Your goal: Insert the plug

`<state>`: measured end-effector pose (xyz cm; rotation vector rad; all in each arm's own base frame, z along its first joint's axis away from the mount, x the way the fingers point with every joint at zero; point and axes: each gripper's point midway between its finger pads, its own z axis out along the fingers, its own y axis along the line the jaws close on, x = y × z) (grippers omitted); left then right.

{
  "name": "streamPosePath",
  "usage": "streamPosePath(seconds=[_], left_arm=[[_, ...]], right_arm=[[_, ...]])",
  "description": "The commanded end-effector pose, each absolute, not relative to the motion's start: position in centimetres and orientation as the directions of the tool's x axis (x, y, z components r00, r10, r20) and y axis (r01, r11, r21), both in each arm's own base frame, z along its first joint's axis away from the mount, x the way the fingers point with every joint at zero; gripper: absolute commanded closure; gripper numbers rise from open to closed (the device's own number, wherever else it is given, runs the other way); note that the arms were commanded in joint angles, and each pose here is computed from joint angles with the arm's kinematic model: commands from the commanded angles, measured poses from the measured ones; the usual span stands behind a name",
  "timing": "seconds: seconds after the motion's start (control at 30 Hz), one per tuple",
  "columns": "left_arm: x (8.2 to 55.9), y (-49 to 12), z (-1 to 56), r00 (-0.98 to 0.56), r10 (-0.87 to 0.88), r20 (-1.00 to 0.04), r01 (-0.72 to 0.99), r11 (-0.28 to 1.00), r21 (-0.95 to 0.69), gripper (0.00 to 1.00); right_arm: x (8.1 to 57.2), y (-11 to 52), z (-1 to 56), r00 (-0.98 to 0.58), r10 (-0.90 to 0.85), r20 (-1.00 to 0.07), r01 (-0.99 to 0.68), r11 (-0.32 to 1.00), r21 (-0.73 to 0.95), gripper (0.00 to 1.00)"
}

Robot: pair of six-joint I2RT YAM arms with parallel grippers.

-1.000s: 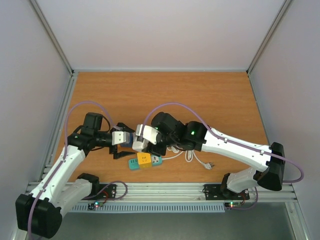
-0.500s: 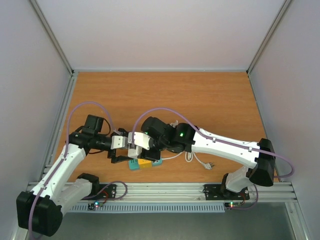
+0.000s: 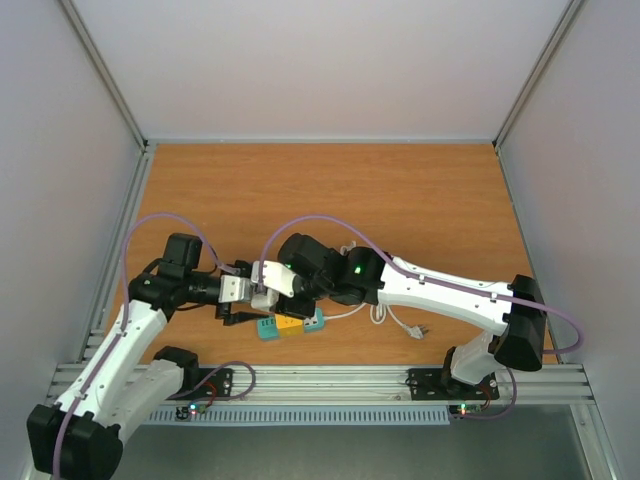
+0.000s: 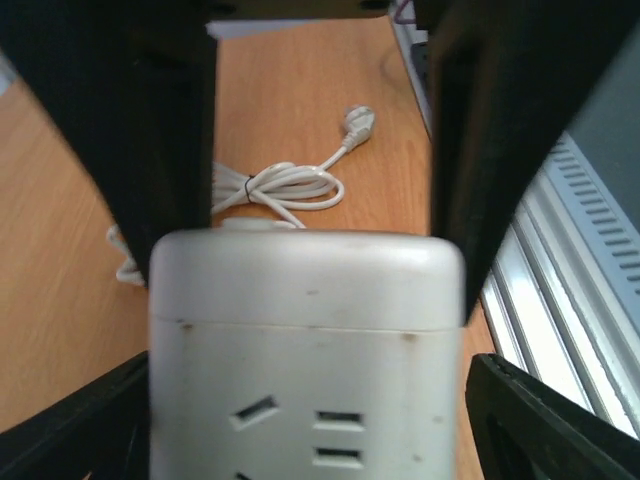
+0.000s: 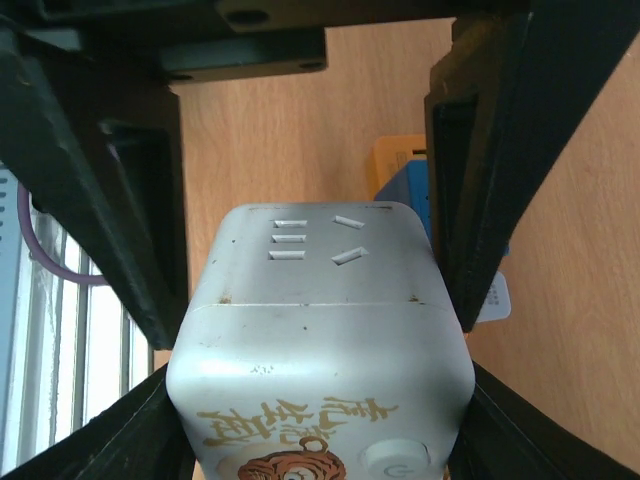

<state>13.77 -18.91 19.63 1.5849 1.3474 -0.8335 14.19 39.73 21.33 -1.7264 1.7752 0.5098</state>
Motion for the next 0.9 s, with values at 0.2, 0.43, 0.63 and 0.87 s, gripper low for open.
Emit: streamPosePath(seconds=[0.2, 0.43, 0.63, 0.87], left_arm=[[17.8, -19.0, 19.2, 0.105, 0.421, -0.901, 0.976, 0.129, 0.174, 0.18], [18.3, -19.0, 18.7, 0.062, 0.419, -0.906, 0.979, 0.151, 0.137, 0.12], [18.1, -19.1, 18.6, 0.047, 0.417, -0.908, 0.983, 0.140, 0.115, 0.10], [16.8, -19.3, 18.5, 0.026, 0.418, -0.908, 0.995, 0.074, 0.063, 0.48]], right_arm=[[14.1, 40.7, 24.3, 0.044, -0.685, -0.727, -0.984, 0.096, -0.150, 0.99], [14.2, 40.8, 24.4, 0.036, -0.681, -0.732, -0.983, 0.107, -0.148, 0.99], [14.3, 40.9, 24.1, 0.038, -0.682, -0.730, -0.983, 0.104, -0.148, 0.99], [14.6, 41.4, 24.3, 0.033, -0.667, -0.744, -0.981, 0.120, -0.151, 0.97]])
